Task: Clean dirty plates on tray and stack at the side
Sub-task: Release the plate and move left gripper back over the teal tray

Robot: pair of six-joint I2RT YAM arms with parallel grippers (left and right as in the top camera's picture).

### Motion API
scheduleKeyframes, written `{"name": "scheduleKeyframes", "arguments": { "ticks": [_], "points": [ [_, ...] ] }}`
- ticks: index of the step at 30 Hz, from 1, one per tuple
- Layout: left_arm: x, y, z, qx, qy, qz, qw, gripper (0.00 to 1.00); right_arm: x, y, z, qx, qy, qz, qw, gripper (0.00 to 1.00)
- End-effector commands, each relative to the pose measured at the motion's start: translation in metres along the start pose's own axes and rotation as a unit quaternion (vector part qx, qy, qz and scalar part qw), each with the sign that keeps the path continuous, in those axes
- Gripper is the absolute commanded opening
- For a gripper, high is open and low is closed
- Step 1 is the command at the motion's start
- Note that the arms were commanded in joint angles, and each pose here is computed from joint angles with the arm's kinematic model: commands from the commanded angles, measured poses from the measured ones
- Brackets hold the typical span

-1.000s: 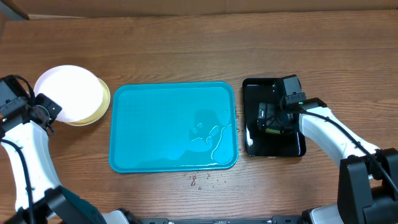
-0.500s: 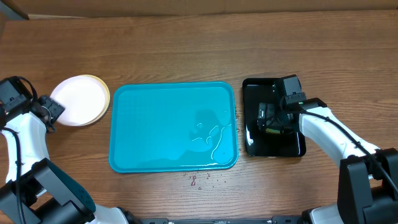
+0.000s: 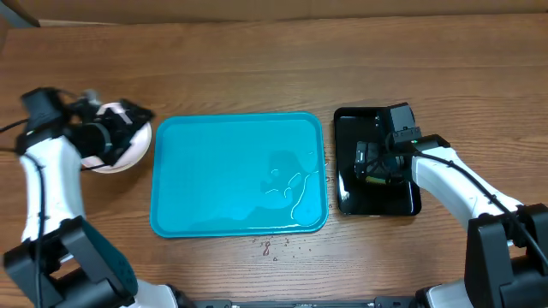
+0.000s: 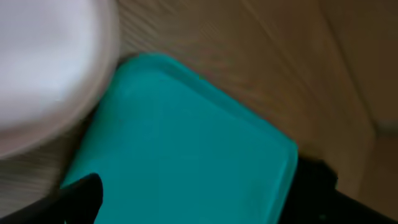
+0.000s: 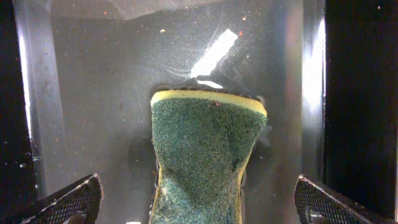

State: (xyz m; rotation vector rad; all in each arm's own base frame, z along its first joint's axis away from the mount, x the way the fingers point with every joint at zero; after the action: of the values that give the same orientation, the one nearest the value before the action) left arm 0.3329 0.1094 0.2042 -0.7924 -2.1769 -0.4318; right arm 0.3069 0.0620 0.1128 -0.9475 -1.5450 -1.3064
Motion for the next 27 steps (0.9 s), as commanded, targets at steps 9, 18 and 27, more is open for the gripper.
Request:
{"name": "scheduleKeyframes", "arguments": {
  "ticks": [9,18,27],
  "points": [
    [-0.052,-0.086,-0.065,-0.244,0.067,0.103,0.962,1.00,-0.001,-0.001,-0.002,-0.004,-0.002,-0.001,1.000,1.00],
    [-0.067,-0.113,-0.079,-0.301,0.111,0.105,0.941,1.00,-0.001,-0.001,-0.002,-0.004,-0.002,-0.001,1.000,1.00],
    [-0.067,-0.114,-0.080,-0.303,0.110,0.106,0.941,1.00,-0.001,-0.001,-0.002,-0.004,-0.002,-0.001,1.000,1.00]
  ]
}}
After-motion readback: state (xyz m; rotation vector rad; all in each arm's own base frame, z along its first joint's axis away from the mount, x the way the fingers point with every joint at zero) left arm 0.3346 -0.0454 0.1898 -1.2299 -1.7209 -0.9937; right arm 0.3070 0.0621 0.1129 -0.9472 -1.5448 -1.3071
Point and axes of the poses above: each gripper's point midway between its finger pads, its own x axis back along the fingers, its own z axis along the line the jaws close on, y = z × x, the point moved 9 cm from there along x, back along the fingers, and after that the axes turned 13 degrees about x, right-handed, at the moved point
